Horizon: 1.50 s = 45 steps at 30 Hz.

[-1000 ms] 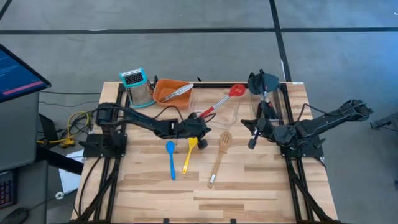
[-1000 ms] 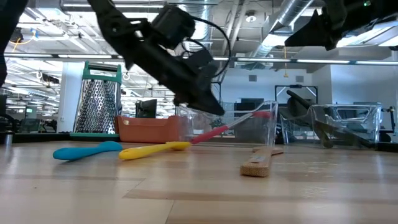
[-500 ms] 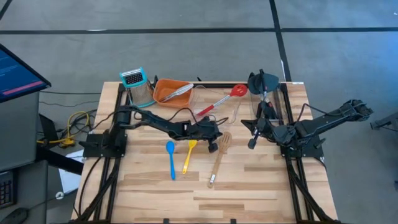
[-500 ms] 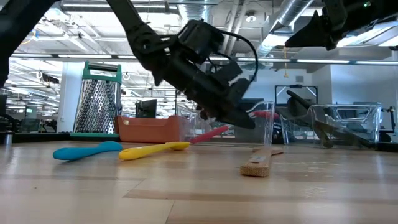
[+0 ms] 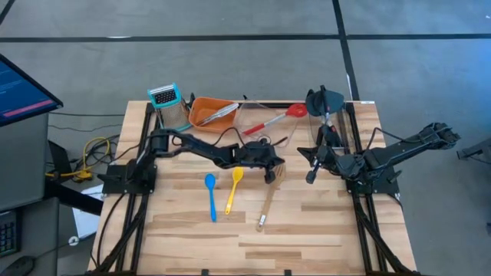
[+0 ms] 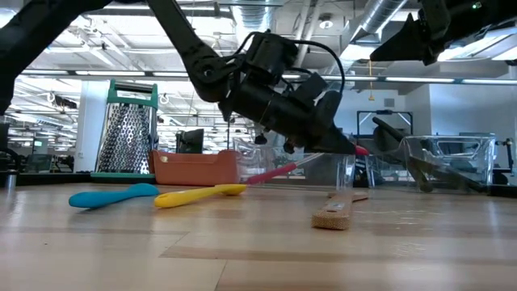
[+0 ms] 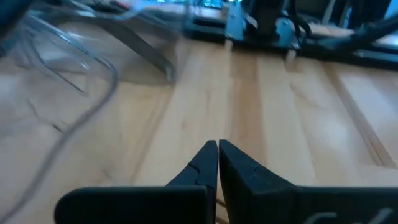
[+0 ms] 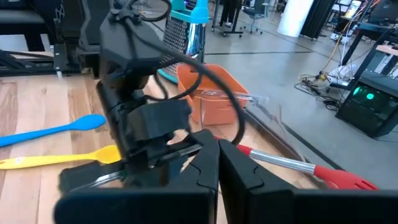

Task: Pick & Place Kitchen Items
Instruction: Adjust the left transparent bin on the table, then put the yellow serving spoon into the left transparent bin

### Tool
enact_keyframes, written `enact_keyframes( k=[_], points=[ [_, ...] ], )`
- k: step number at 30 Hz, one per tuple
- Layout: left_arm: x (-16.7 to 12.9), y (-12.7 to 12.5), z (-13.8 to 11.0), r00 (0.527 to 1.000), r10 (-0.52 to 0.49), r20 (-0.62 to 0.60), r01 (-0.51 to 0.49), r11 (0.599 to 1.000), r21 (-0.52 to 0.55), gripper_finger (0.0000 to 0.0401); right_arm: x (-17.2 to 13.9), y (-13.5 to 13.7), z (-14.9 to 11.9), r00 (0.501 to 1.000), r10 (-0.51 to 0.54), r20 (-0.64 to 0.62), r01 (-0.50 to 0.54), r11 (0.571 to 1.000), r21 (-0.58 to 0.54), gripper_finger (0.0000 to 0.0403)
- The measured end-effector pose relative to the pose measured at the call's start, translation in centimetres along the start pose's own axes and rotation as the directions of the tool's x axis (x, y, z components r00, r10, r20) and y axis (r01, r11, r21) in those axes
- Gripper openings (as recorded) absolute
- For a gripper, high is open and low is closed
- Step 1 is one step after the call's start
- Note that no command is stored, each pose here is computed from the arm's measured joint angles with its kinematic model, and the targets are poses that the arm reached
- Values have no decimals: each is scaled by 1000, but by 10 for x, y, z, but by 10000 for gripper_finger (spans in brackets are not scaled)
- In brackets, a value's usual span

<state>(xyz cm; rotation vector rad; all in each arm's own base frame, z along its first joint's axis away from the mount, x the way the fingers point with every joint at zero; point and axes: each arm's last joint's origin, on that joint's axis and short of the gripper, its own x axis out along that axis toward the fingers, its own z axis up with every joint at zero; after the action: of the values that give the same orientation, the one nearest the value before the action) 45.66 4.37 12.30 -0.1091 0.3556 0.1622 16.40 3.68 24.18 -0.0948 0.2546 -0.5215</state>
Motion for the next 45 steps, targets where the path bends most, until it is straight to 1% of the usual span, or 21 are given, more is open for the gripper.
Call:
enact_keyframes(
  k=[9, 12, 14, 16, 18, 21, 22, 24, 26, 29, 31, 32, 34, 35, 36, 38, 41, 43, 45],
  points=[
    [0, 20, 11, 994, 50, 98, -48, 999, -19, 2, 0, 0, 0, 1000, -2, 2, 2, 1000, 0, 1],
    [0, 25, 12, 991, 87, 102, -85, 996, -23, 2, 0, -1, 0, 1000, -20, 4, 20, 1000, 0, 1],
    [0, 27, 12, 990, 93, 105, -91, 995, -26, 2, 0, -1, 0, 1000, -26, 4, 26, 1000, 0, 1],
    [0, 25, 12, 993, 56, 103, -54, 998, -24, 2, 0, -1, 0, 1000, -26, 2, 26, 1000, -3, 1],
    [0, 15, 13, 994, -29, 103, 32, 999, -23, 2, 0, -1, 0, 1000, -26, 2, 26, 1000, -3, 1],
    [-3, -12, 13, 984, -154, 89, 156, 988, -16, 2, 0, -1, 0, 1000, -26, -1, 26, 1000, -7, 1],
    [-6, -21, 13, 980, -184, 73, 185, 983, 1, 2, 0, -1, -1, 1000, -26, -5, 26, 1000, -11, 1],
    [-14, -39, 18, 974, -220, 44, 217, 974, 71, 2, 0, -1, -2, 1000, -27, -10, 27, 1000, -16, 1],
    [-25, -52, 28, 982, -190, 22, 185, 973, 135, 2, 0, -1, -2, 1000, -27, -12, 27, 999, -18, 1],
    [-46, -67, 45, 994, -107, -20, 109, 973, 204, 2, 0, -1, -2, 1000, -27, -12, 26, 999, -18, 1],
    [-64, -74, 53, 996, -27, -88, 45, 975, 218, 2, 0, -1, -2, 1000, -26, -12, 26, 1000, -18, 1],
    [-75, -77, 57, 991, 30, -133, 0, 976, 218, 2, 0, -1, -2, 1000, -27, -13, 26, 1000, -16, 1],
    [-96, -79, 58, 960, 162, -227, -114, 971, 212, 2, 0, -1, -2, 1000, -26, -15, 26, 1000, -3, 1],
    [-106, -78, 56, 931, 226, -287, -168, 963, 213, 2, 0, -1, -3, 1000, -26, -16, 26, 1000, 1, 1],
    [-115, -77, 56, 907, 267, -325, -209, 957, 203, 2, 0, -1, -3, 1000, -26, -17, 26, 1000, 2, 1],
    [-133, -74, 57, 864, 299, -405, -256, 954, 157, 2, 0, -1, -3, 1000, -25, -17, 25, 1000, 3, 1],
    [-153, -69, 64, 834, 295, -466, -300, 952, 66, 2, 0, -1, -3, 1000, -25, -19, 25, 1000, 0, 1],
    [-160, -67, 64, 818, 283, -501, -309, 950, 31, 2, 0, -1, -3, 999, -25, -22, 25, 1000, -3, 1],
    [-161, -65, 65, 815, 256, -520, -309, 951, -15, 2, 0, -1, -3, 999, -25, -25, 25, 1000, -6, 1]
  ],
)
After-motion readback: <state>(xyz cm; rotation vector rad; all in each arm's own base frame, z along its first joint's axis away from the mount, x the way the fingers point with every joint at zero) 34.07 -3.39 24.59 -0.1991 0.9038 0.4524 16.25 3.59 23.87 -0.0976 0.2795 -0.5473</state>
